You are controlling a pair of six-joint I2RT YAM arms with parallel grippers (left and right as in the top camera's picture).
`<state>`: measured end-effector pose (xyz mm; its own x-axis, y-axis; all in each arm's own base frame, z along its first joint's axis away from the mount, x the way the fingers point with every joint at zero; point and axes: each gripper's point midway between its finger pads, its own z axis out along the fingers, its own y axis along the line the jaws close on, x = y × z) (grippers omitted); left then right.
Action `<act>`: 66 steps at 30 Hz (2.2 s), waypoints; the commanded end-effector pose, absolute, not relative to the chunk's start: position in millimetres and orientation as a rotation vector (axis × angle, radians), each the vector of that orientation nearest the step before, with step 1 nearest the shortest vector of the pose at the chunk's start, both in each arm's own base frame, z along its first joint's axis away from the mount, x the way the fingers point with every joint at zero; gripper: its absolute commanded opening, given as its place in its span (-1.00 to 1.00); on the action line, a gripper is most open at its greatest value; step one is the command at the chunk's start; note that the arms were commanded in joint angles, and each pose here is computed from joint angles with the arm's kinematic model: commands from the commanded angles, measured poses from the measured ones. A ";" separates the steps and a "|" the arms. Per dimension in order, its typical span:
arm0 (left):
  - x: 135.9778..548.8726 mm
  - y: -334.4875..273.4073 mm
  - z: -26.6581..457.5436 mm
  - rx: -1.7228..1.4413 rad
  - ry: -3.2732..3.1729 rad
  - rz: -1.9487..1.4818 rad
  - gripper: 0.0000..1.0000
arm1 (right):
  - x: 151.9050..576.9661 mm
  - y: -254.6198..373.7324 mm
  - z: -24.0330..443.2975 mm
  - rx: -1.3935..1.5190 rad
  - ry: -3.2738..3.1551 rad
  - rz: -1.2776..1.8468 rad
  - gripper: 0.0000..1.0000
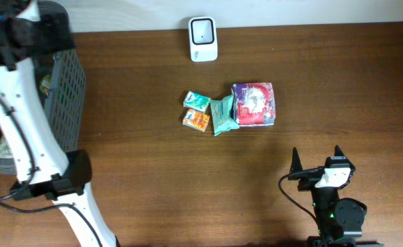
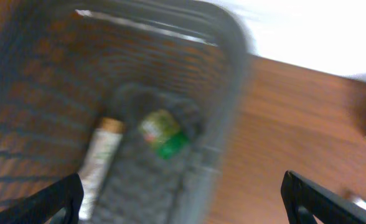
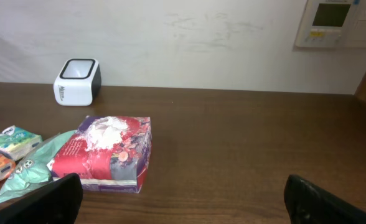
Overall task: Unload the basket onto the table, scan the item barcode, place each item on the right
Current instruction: 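Grasp the white tube with gold cap in the basket, then place the white tube upright-lying left of the packets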
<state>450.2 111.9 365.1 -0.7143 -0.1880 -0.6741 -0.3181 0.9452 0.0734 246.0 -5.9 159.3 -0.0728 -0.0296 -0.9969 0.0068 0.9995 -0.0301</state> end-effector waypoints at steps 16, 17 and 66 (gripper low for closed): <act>407.3 292.5 141.7 -0.397 2.896 0.830 0.97 | 246.1 -5.2 156.1 -0.018 1.648 -0.028 0.97; 400.2 295.8 127.6 -0.382 2.931 0.828 0.95 | 246.1 -5.2 156.1 -0.018 1.648 -0.028 0.97; 424.7 -102.8 365.1 0.259 2.194 -0.624 -1.00 | 246.1 -5.2 156.2 -0.018 1.647 -0.028 0.97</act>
